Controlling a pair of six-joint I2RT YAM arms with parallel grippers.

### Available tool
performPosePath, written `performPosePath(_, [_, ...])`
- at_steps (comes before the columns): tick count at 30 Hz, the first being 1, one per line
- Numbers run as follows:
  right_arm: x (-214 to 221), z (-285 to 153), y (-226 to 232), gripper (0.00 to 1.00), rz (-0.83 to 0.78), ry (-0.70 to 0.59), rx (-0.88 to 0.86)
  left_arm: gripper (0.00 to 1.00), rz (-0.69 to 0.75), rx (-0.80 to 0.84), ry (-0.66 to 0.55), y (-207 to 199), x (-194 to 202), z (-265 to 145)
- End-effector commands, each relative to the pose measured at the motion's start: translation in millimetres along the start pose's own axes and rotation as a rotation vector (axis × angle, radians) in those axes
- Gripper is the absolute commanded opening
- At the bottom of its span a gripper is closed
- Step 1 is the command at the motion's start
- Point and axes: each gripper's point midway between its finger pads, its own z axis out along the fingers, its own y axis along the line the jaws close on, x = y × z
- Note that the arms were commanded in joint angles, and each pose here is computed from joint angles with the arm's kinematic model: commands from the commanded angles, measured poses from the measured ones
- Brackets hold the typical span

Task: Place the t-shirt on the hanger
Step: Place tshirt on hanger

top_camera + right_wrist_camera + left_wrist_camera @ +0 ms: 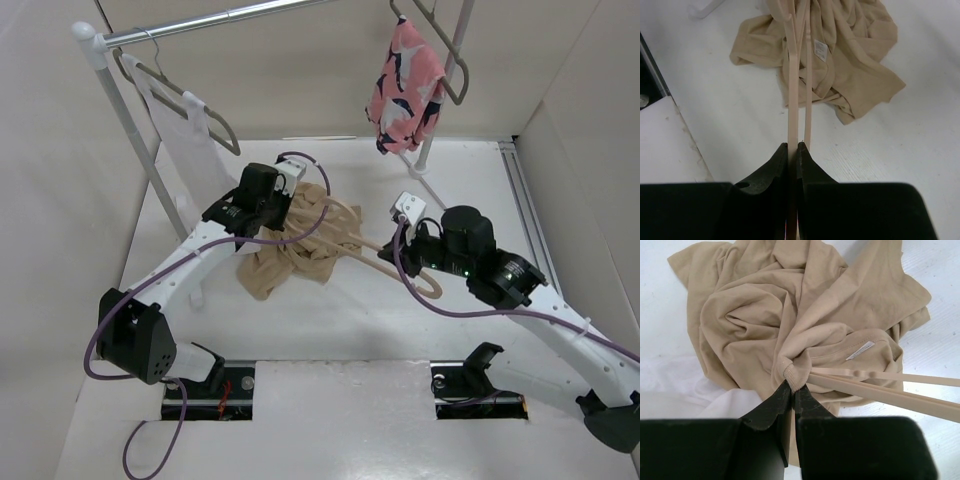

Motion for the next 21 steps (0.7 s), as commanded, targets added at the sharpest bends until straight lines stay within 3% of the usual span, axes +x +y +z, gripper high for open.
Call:
performPosePath(1, [-43, -3, 14, 0.0, -0.051, -0.169, -0.077, 0.0, 0.0, 0.037, -0.068, -6, -27, -9])
performPosePath(9, [-27, -9, 40, 0.0, -0.033, -0.152, -0.213, 0.0, 0.018, 0.014, -0.076, -1, -34, -8])
performPosePath(21, [-40, 1, 28, 0.0, -0.015, -0.241, -0.149, 0.0, 0.031, 0.159, -0.095, -33, -69, -46])
